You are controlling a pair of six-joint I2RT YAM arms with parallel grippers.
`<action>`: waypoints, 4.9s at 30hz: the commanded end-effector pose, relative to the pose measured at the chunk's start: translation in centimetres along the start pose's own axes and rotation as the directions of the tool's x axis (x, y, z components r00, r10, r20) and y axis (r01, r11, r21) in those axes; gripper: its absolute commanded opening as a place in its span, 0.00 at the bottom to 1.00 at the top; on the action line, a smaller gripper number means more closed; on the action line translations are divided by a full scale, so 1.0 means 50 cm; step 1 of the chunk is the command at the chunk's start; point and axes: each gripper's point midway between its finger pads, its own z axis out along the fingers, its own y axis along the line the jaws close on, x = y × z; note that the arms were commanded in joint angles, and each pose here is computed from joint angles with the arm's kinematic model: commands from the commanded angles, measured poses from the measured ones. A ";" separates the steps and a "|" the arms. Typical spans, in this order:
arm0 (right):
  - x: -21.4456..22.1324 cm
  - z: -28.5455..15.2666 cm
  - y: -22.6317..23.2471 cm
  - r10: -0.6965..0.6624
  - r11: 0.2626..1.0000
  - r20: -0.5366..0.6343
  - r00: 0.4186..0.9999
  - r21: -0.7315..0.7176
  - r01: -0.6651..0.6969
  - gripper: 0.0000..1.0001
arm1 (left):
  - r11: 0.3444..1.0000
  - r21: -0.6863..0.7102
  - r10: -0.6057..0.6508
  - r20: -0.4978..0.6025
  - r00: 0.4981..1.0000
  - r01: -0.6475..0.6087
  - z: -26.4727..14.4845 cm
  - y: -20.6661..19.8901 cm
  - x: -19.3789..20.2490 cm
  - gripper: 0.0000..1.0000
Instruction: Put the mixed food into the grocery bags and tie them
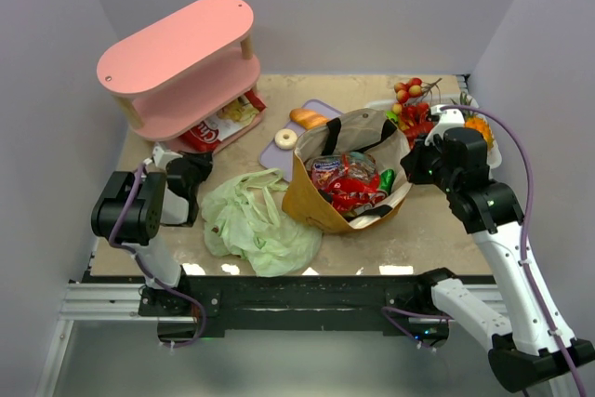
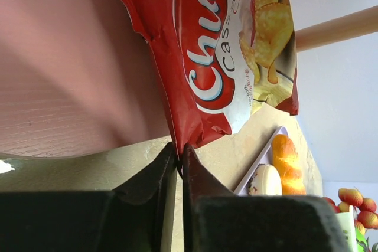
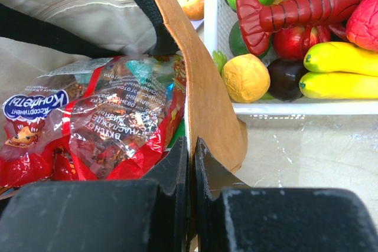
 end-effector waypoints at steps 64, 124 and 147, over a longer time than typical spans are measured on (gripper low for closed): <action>-0.301 -0.196 0.569 -0.155 0.425 0.689 0.708 -0.600 0.678 0.99 | 0.027 0.810 0.536 0.482 0.693 -0.585 -0.639 -0.788 -0.257 0.00; 0.022 0.000 0.245 -0.350 0.925 -0.010 0.937 -0.161 0.344 0.00 | 0.219 0.792 0.958 -0.063 0.281 -0.570 -0.370 -0.558 0.214 0.37; 0.321 0.159 0.104 -0.446 0.810 -0.559 0.699 0.080 0.580 0.00 | 0.301 0.682 0.872 0.085 0.482 -0.666 -0.387 -0.614 0.057 0.00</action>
